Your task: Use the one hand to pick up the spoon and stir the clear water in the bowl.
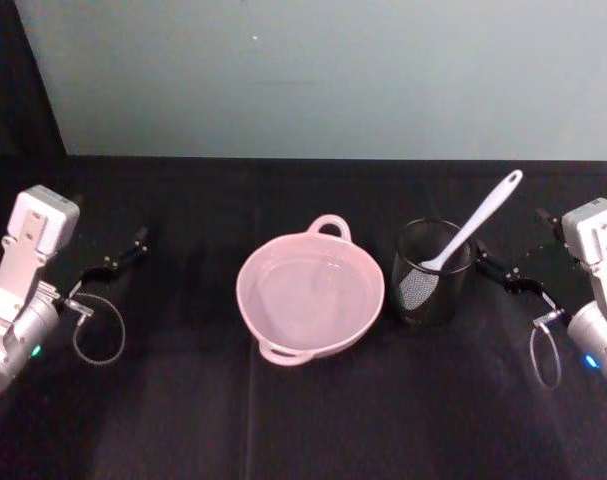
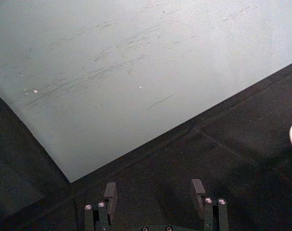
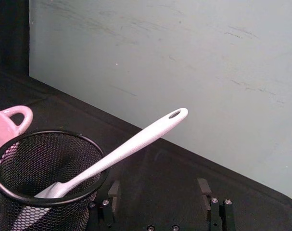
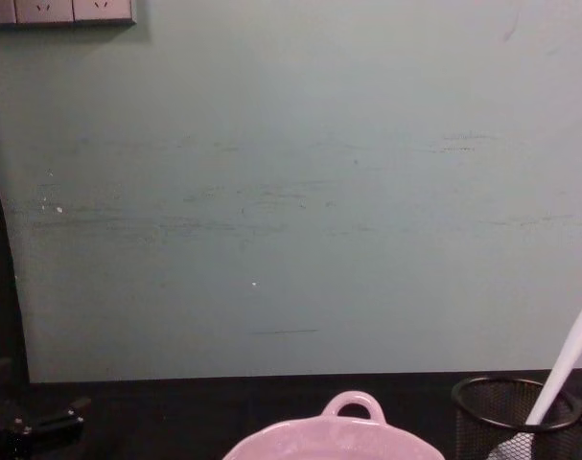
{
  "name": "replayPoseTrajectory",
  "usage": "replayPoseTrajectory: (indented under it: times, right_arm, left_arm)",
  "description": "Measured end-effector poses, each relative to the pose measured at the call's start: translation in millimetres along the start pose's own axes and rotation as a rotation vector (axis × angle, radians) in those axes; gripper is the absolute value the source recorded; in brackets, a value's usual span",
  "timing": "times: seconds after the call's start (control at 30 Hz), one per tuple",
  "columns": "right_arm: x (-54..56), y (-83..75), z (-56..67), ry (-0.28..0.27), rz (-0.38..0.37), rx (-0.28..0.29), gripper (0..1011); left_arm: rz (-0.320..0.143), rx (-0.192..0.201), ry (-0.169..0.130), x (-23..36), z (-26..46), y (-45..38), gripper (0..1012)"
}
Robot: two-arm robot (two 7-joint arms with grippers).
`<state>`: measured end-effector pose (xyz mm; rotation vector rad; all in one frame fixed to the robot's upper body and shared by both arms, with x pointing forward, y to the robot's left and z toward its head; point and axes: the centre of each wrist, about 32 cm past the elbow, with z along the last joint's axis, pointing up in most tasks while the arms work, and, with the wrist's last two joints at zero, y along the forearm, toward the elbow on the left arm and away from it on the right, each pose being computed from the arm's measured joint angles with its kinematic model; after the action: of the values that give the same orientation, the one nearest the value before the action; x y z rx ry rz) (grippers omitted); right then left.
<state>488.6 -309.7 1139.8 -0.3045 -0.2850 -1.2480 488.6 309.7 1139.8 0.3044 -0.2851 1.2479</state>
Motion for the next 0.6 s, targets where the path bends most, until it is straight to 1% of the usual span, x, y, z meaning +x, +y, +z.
replayPoseTrajectory:
  times: [0.6]
  right_arm:
    - [0.0, 0.0, 0.0, 0.000, 0.000, 0.000, 1002]
  left_arm:
    - [0.000, 0.000, 0.000, 0.0, 0.0, 0.0, 1011]
